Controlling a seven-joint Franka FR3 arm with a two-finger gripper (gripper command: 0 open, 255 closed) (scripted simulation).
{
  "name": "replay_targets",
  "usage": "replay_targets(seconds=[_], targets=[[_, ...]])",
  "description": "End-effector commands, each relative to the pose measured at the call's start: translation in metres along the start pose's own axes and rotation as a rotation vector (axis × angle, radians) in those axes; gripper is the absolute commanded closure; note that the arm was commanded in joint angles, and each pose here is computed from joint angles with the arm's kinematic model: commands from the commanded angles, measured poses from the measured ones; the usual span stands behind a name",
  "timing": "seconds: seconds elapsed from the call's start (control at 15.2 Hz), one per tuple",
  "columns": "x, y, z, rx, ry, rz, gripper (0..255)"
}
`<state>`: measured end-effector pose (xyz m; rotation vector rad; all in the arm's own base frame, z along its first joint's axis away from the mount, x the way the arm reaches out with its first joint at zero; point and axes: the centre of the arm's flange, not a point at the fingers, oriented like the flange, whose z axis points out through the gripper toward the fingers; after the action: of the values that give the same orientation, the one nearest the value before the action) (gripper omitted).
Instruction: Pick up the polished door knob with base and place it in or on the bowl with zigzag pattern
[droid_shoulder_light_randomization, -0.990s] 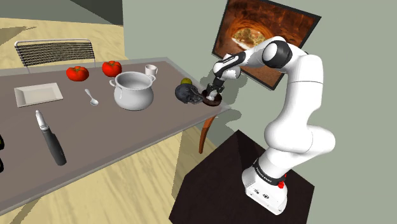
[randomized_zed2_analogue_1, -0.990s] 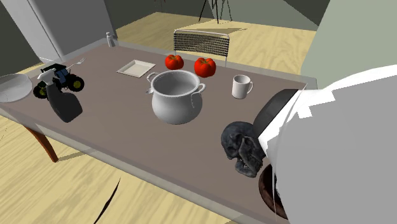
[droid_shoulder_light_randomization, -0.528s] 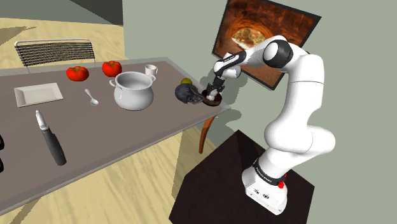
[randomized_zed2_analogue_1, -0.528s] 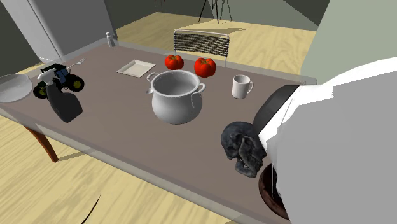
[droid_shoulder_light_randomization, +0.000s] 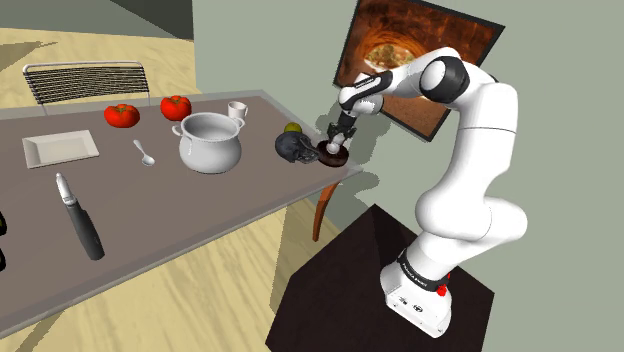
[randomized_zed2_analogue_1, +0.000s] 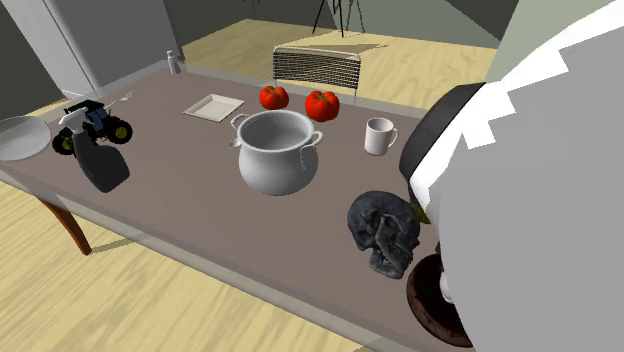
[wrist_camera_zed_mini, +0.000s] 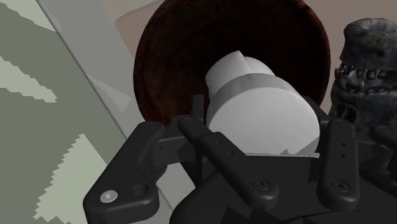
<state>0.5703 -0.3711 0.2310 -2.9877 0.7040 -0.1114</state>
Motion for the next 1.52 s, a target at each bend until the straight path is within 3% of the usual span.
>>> replay_targets(seconds=[0.0, 1.19, 1.45], targets=[[0.001, -0.001, -0.011, 0.000, 0.000, 0.000, 255], [0.013, -0.003, -0.110, 0.000, 0.000, 0.000, 255], [0.011, -0.001, -0.089, 0.000, 0.000, 0.000, 255]])
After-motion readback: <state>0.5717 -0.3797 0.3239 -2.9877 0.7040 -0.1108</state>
